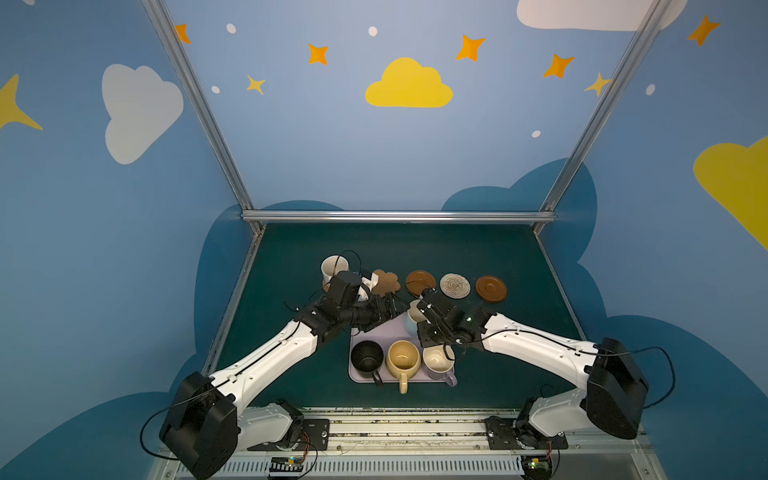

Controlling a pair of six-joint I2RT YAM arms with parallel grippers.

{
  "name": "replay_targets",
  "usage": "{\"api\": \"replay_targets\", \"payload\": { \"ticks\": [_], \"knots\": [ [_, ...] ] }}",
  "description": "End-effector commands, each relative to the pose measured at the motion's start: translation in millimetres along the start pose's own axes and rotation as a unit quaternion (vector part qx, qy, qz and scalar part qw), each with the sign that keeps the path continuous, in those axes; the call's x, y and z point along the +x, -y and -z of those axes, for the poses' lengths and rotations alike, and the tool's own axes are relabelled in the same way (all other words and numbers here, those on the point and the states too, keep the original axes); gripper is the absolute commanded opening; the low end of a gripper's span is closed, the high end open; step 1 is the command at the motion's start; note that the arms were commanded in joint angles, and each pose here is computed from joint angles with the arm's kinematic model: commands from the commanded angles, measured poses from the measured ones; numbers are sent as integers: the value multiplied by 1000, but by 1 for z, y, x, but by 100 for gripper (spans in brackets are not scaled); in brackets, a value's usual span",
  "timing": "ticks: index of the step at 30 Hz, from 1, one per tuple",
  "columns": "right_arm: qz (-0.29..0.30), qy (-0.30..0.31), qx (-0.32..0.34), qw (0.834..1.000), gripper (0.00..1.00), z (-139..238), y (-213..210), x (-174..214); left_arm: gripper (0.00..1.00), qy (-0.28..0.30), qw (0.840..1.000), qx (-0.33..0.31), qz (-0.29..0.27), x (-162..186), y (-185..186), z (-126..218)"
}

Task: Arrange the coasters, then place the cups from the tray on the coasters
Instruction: 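Lift the light-blue mug with the right gripper off the tray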

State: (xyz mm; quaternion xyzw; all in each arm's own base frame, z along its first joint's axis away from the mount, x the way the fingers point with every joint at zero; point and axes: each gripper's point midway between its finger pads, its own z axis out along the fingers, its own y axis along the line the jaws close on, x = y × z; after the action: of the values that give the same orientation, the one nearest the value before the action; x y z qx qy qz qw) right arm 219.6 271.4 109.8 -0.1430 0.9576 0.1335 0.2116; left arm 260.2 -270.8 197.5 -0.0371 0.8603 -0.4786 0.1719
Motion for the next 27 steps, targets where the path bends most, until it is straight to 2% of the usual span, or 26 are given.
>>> {"api": "replay_targets", "payload": {
  "ticks": [1,10,17,27],
  "knots": [
    [4,56,-22,998,0,31,-13,-33,100,22,999,33,-3,-9,20,9],
    [1,76,-27,997,0,53,-12,-47,100,52,997,61,5,-16,34,24],
    [4,71,-17,997,0,70,-7,-55,100,86,990,104,35,-28,53,39],
    [9,93,-19,995,0,99,-6,-74,100,89,984,146,47,-40,74,42]
  ]
}}
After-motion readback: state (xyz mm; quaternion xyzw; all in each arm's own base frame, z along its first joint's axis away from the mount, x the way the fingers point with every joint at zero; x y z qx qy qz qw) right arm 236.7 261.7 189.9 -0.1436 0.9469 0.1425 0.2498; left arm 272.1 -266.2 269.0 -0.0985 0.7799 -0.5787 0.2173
